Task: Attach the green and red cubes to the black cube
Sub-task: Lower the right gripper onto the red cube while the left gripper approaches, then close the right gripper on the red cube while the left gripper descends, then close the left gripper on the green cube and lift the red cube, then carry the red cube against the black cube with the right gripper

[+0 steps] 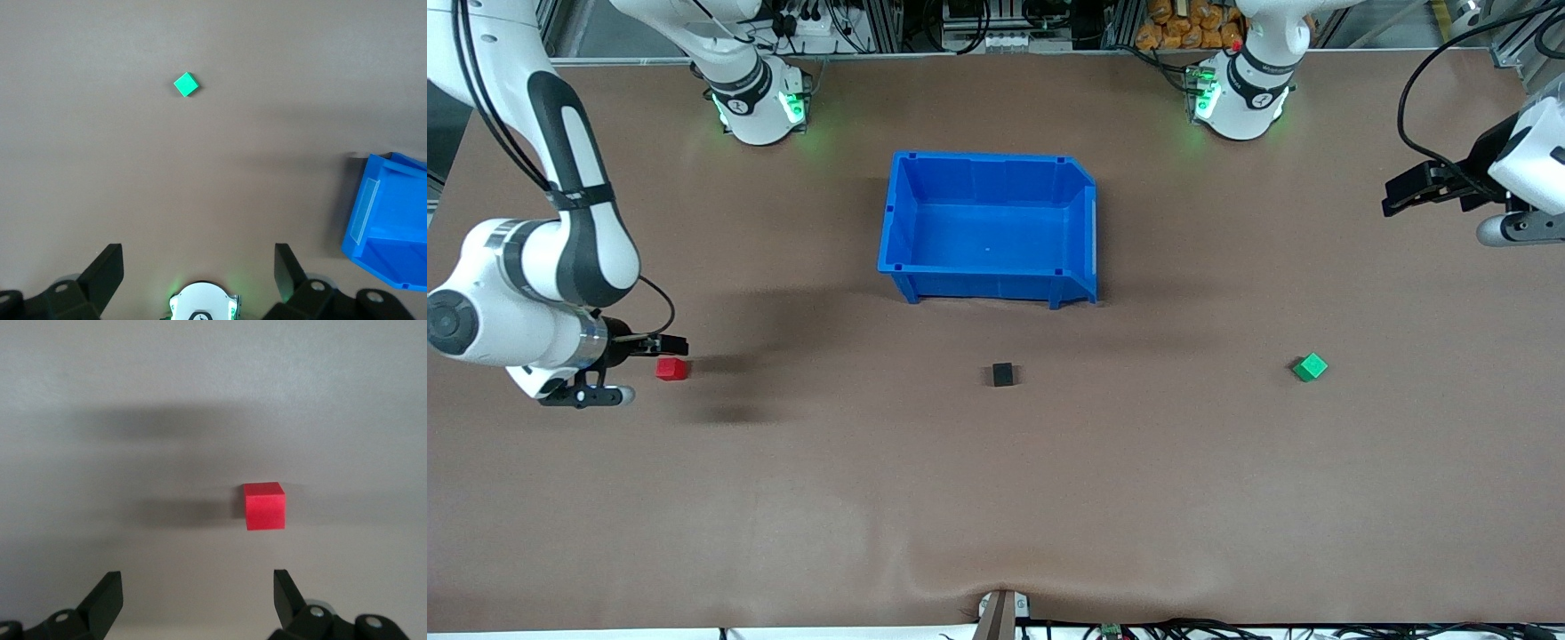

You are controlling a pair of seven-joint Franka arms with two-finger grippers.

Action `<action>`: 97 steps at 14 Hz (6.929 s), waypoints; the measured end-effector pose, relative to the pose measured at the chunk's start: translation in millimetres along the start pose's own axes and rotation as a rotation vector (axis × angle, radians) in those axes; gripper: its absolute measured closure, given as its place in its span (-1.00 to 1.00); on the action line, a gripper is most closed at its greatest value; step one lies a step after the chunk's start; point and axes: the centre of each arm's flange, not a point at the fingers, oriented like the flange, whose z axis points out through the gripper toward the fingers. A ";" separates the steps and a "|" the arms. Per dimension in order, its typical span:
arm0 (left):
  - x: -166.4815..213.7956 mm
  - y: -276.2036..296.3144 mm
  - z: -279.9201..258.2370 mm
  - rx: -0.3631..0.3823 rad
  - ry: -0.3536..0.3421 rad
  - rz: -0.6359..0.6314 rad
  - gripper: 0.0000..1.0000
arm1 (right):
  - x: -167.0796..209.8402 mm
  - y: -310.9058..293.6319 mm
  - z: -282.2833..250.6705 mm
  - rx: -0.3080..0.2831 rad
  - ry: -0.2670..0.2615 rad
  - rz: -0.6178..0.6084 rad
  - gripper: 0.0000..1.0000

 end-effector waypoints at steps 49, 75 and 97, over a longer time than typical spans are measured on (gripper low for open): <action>122.4 -71.4 397.9 -0.037 0.057 -0.713 -0.96 | 52.0 41.7 7.7 -0.050 0.092 -0.849 0.21; 122.6 -55.9 413.2 -0.049 0.041 -0.750 0.20 | 32.3 -397.4 51.2 -0.088 0.110 -1.566 0.21; 123.0 262.9 318.8 -0.301 -0.028 -1.314 0.20 | 2.1 -514.1 112.5 -0.089 0.167 -1.454 0.21</action>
